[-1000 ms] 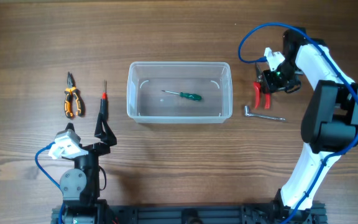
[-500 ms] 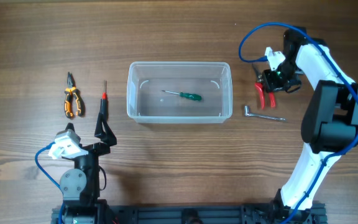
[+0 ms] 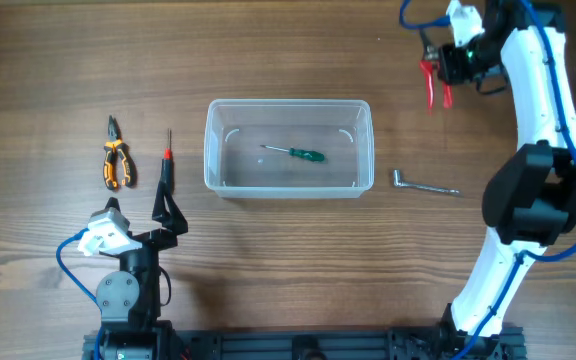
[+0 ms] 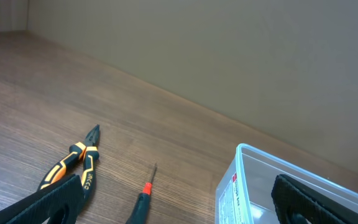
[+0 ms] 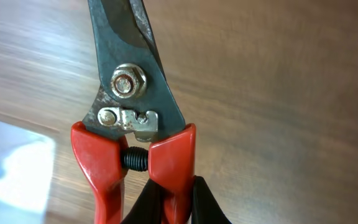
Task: Pack container
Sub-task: 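Lift the red snips and place them into the container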
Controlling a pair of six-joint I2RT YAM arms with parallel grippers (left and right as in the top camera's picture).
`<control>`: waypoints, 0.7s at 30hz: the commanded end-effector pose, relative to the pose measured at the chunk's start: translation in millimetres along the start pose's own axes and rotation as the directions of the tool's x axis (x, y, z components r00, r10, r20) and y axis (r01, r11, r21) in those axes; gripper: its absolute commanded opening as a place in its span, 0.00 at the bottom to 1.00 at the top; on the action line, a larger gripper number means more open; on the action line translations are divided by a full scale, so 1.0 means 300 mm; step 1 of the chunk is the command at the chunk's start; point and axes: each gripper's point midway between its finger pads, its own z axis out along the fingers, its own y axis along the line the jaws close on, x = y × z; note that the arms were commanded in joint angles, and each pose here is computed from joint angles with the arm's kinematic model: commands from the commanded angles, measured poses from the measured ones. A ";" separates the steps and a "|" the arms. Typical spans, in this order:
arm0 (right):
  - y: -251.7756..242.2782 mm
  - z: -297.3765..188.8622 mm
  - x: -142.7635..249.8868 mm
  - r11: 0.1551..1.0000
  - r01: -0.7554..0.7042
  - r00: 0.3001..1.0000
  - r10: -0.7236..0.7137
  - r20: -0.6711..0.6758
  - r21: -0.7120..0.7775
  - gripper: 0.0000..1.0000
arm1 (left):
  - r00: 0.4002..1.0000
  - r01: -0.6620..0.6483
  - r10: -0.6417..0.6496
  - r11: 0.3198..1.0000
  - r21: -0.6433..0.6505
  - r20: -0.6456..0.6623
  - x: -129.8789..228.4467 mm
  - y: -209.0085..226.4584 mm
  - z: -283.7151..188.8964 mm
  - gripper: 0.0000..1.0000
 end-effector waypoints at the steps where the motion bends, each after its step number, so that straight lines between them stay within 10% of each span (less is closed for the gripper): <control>1: 0.170 -0.130 -0.120 0.983 0.168 0.979 -0.156 0.135 -0.079 0.05 | 1.000 0.013 -0.013 1.000 -0.002 0.003 -0.001 0.000 -0.001 1.00; 15: 0.903 -0.228 -0.029 0.722 0.655 0.755 -0.626 0.193 -0.221 0.06 | 1.000 0.013 -0.013 1.000 -0.002 0.003 -0.001 0.000 -0.001 1.00; 21: 0.917 -0.202 0.030 0.583 0.800 0.599 -0.793 0.111 -0.143 0.07 | 1.000 0.013 -0.013 1.000 -0.002 0.003 -0.001 0.000 -0.001 1.00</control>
